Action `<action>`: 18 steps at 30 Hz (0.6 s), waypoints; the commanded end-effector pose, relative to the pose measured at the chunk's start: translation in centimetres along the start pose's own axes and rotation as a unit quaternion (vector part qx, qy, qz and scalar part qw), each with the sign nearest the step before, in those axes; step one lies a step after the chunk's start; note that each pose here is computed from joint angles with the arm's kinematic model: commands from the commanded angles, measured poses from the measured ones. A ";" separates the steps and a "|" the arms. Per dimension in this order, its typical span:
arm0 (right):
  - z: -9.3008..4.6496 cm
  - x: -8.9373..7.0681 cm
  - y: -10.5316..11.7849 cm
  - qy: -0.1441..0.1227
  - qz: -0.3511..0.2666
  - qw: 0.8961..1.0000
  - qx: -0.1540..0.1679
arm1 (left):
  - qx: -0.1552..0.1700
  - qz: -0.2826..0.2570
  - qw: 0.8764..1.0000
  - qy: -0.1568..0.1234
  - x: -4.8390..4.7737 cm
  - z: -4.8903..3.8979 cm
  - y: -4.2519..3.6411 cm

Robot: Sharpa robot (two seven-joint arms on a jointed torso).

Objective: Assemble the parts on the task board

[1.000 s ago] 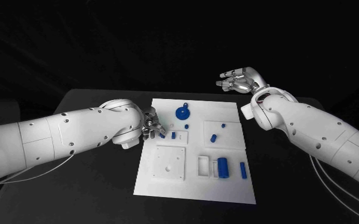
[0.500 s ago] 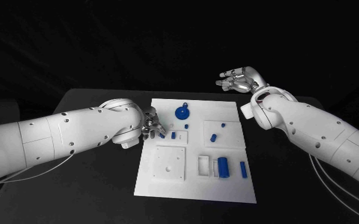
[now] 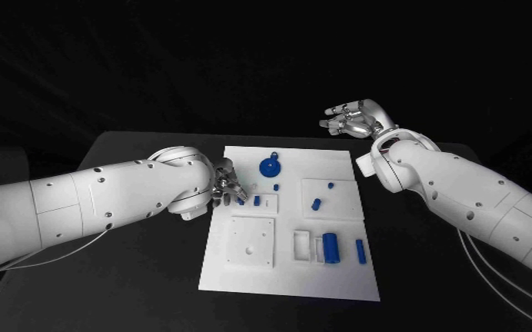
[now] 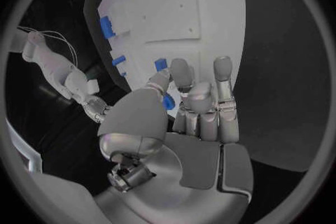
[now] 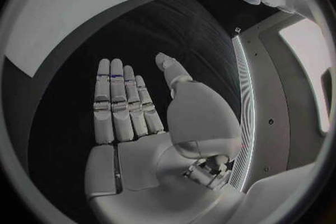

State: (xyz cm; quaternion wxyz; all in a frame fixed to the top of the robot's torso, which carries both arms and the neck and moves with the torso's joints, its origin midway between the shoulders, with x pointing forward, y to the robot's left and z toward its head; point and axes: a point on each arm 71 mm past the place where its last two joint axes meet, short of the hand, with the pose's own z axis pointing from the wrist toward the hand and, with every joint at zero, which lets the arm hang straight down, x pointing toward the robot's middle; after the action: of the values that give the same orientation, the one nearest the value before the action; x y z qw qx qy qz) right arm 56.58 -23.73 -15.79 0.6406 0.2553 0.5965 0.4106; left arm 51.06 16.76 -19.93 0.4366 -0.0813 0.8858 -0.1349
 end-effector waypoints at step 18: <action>0.0 0.1 0.0 0.006 0.001 1.000 -0.005 | 0.006 0.032 0.999 0.024 0.96 0.05 -0.20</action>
State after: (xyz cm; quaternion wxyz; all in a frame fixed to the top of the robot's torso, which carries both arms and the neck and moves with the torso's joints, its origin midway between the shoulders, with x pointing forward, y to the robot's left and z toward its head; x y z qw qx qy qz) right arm 56.57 -23.79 -15.85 0.6406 0.2556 0.5968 0.4101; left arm 50.94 16.57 -20.05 0.4397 -0.0617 0.8866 -0.1297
